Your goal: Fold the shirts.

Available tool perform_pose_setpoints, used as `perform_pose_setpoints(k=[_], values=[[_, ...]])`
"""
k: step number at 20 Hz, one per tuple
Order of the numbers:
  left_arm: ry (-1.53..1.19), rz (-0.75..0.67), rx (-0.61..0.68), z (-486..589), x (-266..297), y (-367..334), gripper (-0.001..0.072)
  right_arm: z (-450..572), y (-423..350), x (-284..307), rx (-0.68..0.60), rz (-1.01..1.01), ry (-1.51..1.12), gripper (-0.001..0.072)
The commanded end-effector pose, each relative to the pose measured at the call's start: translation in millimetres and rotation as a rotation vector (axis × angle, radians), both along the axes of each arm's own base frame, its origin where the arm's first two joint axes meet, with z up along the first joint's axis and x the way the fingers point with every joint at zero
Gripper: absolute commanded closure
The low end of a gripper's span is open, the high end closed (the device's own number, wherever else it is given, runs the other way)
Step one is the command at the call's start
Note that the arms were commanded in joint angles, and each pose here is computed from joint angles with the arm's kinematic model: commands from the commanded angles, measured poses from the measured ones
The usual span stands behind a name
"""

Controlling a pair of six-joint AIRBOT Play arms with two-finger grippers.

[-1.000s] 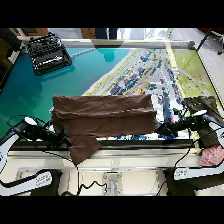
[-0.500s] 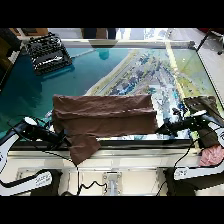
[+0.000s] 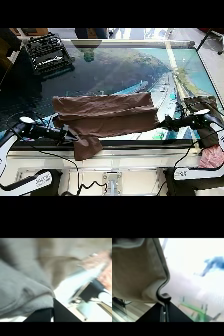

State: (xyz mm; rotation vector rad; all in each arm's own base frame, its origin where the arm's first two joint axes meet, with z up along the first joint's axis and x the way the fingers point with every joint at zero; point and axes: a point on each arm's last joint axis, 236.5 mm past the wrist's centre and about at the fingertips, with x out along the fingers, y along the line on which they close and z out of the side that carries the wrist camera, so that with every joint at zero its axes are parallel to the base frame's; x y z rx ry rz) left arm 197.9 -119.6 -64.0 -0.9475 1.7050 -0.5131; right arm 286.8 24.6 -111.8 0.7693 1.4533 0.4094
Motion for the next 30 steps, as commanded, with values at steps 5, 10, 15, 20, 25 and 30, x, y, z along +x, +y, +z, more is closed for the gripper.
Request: perform_pose_setpoints(k=[5, 10, 15, 20, 25, 30], values=[[-0.197, 0.018, -0.170, 62, 27, -22, 0.0700, 65, 16, 24, 0.074, -0.013, -0.199, 0.0692], [-0.348, 0.031, -0.149, 106, 70, -13, 0.0700, 111, 18, 51, 0.101, -0.045, -0.355, 0.0692], [-0.477, 0.125, -0.042, 136, 123, 8, 0.0701, 166, -15, 109, -0.016, -0.110, -0.527, 0.0693], [-0.363, 0.092, 0.207, 89, 109, 45, 0.0701, 173, -37, 124, -0.117, -0.116, -0.545, 0.0693], [-0.331, 0.118, 0.305, 71, 113, 64, 0.0701, 141, -18, 129, -0.133, -0.051, -0.484, 0.0693], [-0.308, 0.177, 0.313, 48, 133, 71, 0.0701, 110, 10, 149, -0.153, -0.011, -0.471, 0.0694]])
